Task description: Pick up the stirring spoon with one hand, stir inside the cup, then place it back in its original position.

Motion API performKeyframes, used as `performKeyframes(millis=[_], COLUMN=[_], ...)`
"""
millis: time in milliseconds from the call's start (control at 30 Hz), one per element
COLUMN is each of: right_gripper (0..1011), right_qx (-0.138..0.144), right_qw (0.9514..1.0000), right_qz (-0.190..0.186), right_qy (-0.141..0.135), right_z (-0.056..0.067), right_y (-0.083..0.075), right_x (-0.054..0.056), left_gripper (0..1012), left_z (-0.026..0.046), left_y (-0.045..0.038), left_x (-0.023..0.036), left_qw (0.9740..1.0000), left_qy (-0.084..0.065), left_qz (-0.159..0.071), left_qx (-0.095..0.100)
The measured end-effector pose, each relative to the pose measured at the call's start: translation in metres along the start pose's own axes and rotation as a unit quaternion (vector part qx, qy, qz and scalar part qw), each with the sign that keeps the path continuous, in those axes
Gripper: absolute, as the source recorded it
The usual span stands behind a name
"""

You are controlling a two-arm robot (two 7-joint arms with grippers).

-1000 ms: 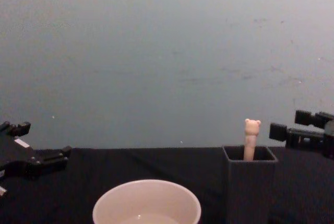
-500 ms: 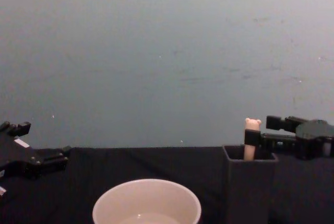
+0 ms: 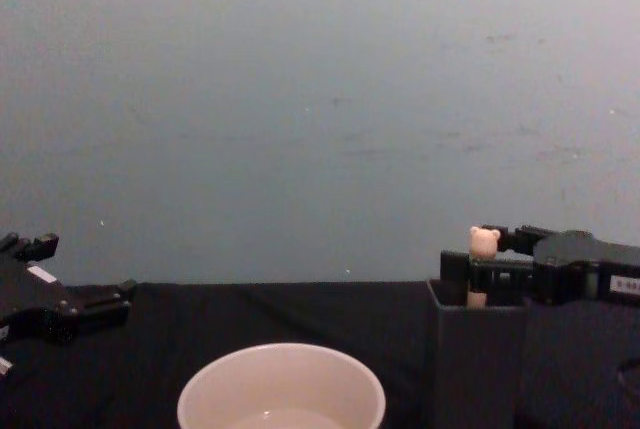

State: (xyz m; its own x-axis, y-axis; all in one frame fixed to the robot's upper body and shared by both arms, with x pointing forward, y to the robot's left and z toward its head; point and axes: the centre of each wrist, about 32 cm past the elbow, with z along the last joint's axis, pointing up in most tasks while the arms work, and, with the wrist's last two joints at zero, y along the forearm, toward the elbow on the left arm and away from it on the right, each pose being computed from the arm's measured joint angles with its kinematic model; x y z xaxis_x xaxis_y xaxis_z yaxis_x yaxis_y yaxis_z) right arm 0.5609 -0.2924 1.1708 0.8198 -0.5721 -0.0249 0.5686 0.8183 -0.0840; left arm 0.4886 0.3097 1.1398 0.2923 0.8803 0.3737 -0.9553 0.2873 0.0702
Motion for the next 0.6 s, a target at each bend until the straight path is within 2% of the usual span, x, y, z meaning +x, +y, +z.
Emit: performKeyframes(millis=[600], right_gripper=[1002], right_qx=[-0.002], right_qw=[1.0], right_qz=[-0.001], right_qy=[-0.001], right_z=[0.0002], right_y=[0.0008], right_x=[-0.0003], left_gripper=[1001], left_z=[0.0], left_y=[0.0], left_x=[0.0], left_qw=[1.0], left_qy=[0.0], left_qz=[0.0], left_qx=[0.0])
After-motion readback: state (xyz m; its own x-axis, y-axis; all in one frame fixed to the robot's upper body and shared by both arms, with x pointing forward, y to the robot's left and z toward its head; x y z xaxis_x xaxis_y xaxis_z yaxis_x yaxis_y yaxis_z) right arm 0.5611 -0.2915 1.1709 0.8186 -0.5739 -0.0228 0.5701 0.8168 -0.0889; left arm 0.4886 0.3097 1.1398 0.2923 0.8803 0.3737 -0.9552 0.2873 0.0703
